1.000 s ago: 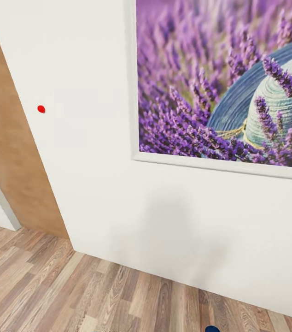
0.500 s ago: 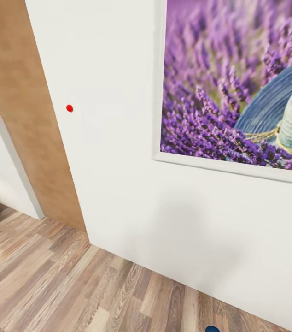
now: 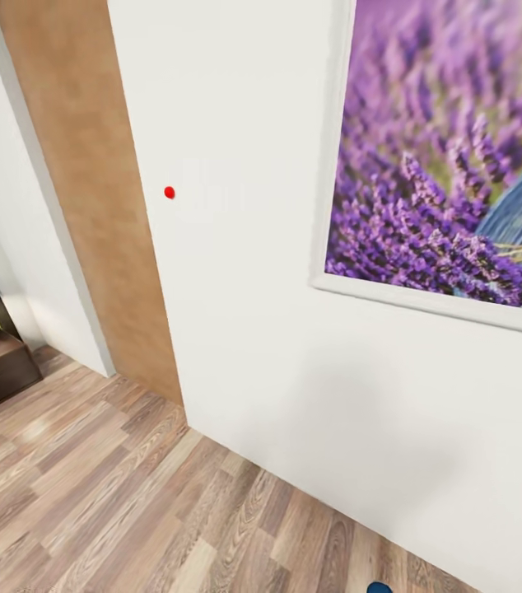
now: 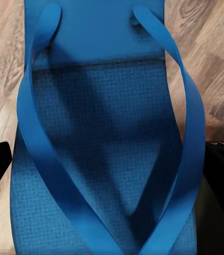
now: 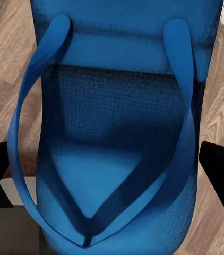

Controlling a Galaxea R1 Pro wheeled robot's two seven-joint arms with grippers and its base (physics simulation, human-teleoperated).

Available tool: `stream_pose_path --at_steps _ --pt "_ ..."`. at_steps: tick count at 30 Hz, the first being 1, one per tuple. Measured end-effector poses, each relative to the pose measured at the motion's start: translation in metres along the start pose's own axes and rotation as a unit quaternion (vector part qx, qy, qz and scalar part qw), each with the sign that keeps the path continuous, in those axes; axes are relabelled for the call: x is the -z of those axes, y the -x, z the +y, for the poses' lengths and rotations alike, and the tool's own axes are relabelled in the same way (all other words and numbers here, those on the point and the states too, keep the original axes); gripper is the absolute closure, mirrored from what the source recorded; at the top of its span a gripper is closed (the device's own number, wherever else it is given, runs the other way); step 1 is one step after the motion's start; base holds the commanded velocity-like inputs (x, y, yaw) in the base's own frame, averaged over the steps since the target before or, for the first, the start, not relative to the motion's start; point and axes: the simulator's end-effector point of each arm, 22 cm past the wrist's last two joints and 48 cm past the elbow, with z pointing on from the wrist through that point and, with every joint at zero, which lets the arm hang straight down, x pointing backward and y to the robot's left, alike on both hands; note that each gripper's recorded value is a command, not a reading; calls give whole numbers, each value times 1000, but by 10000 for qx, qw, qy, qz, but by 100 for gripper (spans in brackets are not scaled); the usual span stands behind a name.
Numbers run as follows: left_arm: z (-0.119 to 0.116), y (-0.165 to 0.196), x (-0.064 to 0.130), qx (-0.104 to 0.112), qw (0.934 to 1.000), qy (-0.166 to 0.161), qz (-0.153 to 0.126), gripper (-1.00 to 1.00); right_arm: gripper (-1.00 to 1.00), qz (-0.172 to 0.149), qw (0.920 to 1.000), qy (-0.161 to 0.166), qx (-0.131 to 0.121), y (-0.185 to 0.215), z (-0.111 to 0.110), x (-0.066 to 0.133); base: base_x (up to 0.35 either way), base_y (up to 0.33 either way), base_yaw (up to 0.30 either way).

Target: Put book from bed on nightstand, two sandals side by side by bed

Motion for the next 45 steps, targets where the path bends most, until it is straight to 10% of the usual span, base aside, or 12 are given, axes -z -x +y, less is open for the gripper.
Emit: stream_pose_path --at_steps 45 --pt "-3 2 0 60 10000 -33 -29 100 100 18 10000 -6 5 -2 -1 0 0 0 244"
